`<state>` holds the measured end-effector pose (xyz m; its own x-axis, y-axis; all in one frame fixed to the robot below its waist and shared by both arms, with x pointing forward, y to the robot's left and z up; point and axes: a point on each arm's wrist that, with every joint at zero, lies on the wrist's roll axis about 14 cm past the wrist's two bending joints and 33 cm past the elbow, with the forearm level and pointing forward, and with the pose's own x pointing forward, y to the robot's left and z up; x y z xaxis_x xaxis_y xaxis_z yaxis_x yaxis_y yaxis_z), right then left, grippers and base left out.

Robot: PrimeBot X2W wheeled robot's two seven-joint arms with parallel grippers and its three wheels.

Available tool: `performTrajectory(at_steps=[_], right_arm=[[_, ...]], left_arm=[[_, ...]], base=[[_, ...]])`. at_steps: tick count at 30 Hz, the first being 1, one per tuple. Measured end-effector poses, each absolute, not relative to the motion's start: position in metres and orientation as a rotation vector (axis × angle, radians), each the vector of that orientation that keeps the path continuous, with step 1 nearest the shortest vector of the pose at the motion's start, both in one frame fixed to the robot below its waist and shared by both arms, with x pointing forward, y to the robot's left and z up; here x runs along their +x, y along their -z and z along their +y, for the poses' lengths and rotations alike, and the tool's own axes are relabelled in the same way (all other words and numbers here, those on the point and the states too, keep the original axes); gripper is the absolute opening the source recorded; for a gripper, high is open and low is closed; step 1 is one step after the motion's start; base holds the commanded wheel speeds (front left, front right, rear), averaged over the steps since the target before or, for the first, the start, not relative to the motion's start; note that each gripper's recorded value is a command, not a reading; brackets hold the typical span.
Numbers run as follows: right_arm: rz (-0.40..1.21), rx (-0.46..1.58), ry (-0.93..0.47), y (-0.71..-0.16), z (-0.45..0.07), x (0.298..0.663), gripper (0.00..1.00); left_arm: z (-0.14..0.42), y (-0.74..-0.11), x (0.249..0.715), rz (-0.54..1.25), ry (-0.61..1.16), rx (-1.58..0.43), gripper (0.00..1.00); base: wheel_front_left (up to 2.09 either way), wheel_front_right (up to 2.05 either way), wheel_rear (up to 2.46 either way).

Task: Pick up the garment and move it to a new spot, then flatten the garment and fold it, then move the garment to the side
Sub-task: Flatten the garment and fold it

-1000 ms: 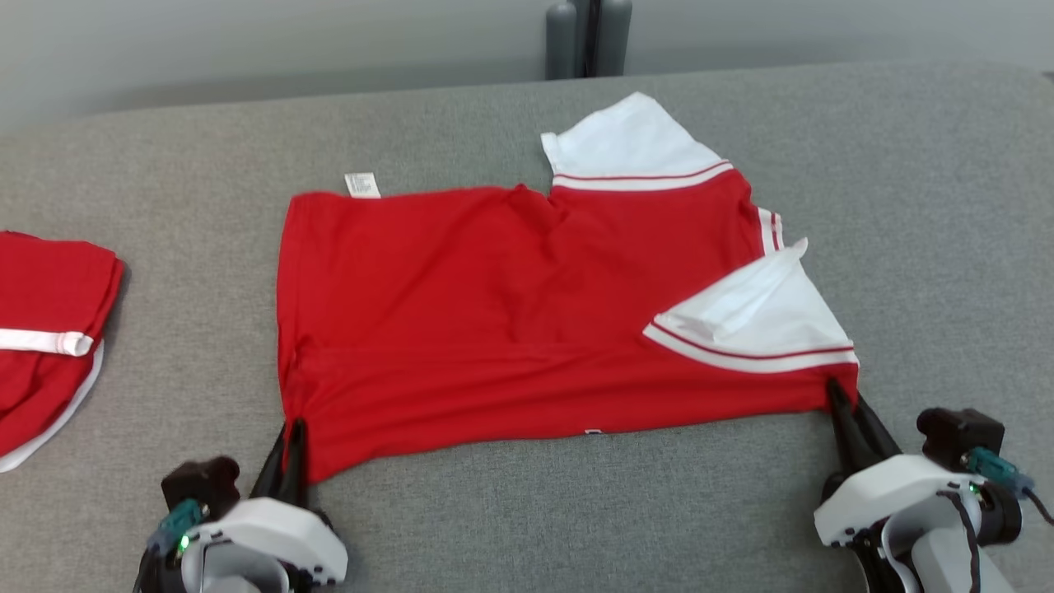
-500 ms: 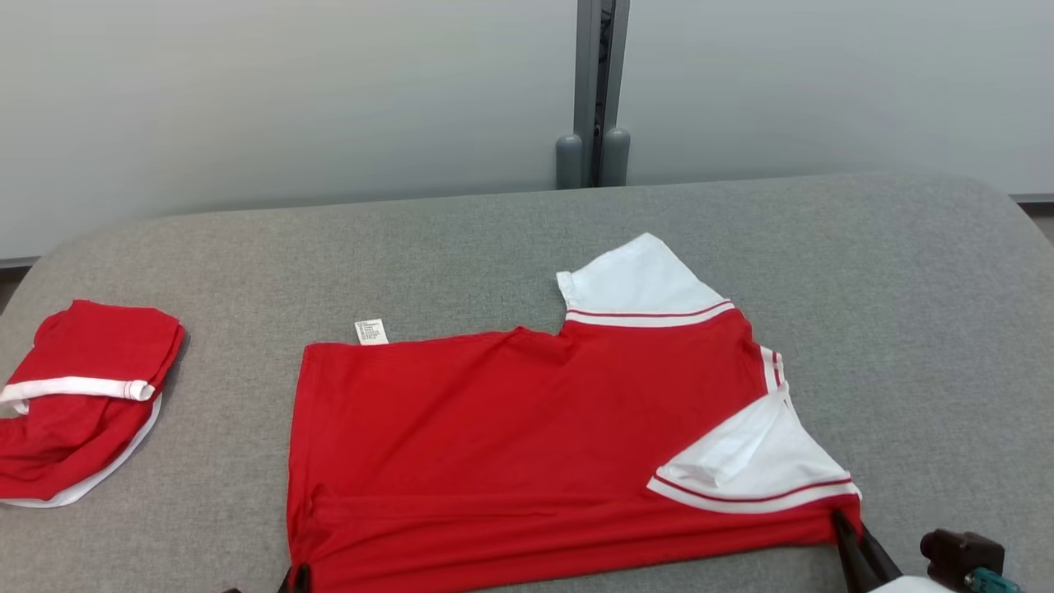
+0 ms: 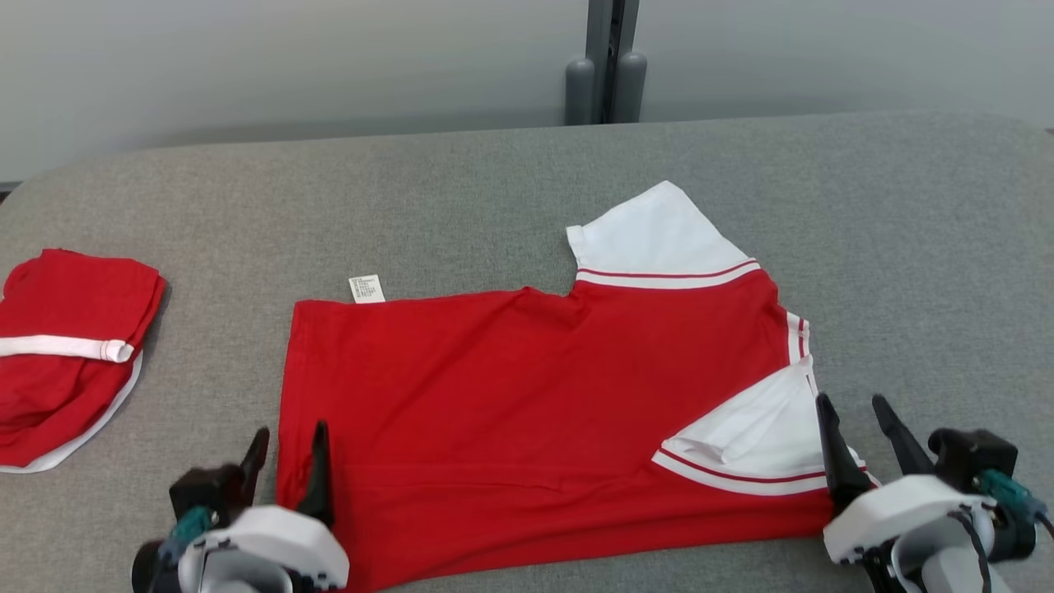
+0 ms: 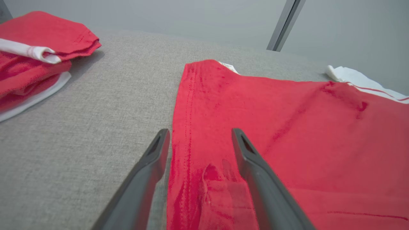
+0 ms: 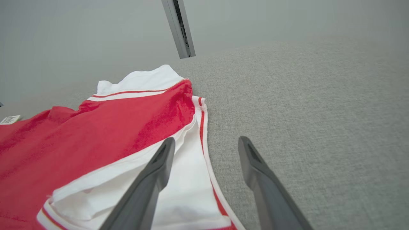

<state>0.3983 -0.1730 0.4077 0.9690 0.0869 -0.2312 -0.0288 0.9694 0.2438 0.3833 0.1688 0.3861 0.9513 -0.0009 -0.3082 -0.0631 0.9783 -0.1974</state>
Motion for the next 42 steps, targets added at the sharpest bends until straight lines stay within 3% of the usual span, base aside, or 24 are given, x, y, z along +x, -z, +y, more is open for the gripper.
performTrajectory(at_steps=[14,23,24,26,27,42], right_arm=[[0.17,0.163,-0.182,-0.431,-0.14,0.471,1.0],[0.192,0.072,-0.269,-0.428,-0.126,0.51,1.0],[0.199,0.062,-0.279,-0.428,-0.123,0.514,1.0],[0.213,0.043,-0.3,-0.427,-0.118,0.524,1.0],[0.226,0.032,-0.308,-0.426,-0.117,0.529,1.0],[0.442,-0.079,-0.366,-0.397,-0.093,0.602,1.0]], left_arm=[[0.179,-0.381,0.47,0.371,-0.009,-0.11,1.0],[0.172,-0.352,0.488,0.483,0.023,-0.079,1.0],[0.172,-0.351,0.49,0.487,0.028,-0.07,0.87],[0.17,-0.349,0.496,0.491,0.035,-0.064,0.46],[0.169,-0.348,0.497,0.491,0.045,-0.057,0.0],[0.178,-0.357,0.508,0.423,0.06,-0.054,0.0]], base=[[0.0,0.0,0.0],[0.0,0.0,0.0],[0.0,0.0,0.0],[0.0,0.0,0.0],[0.0,0.0,0.0],[0.0,0.0,0.0]])
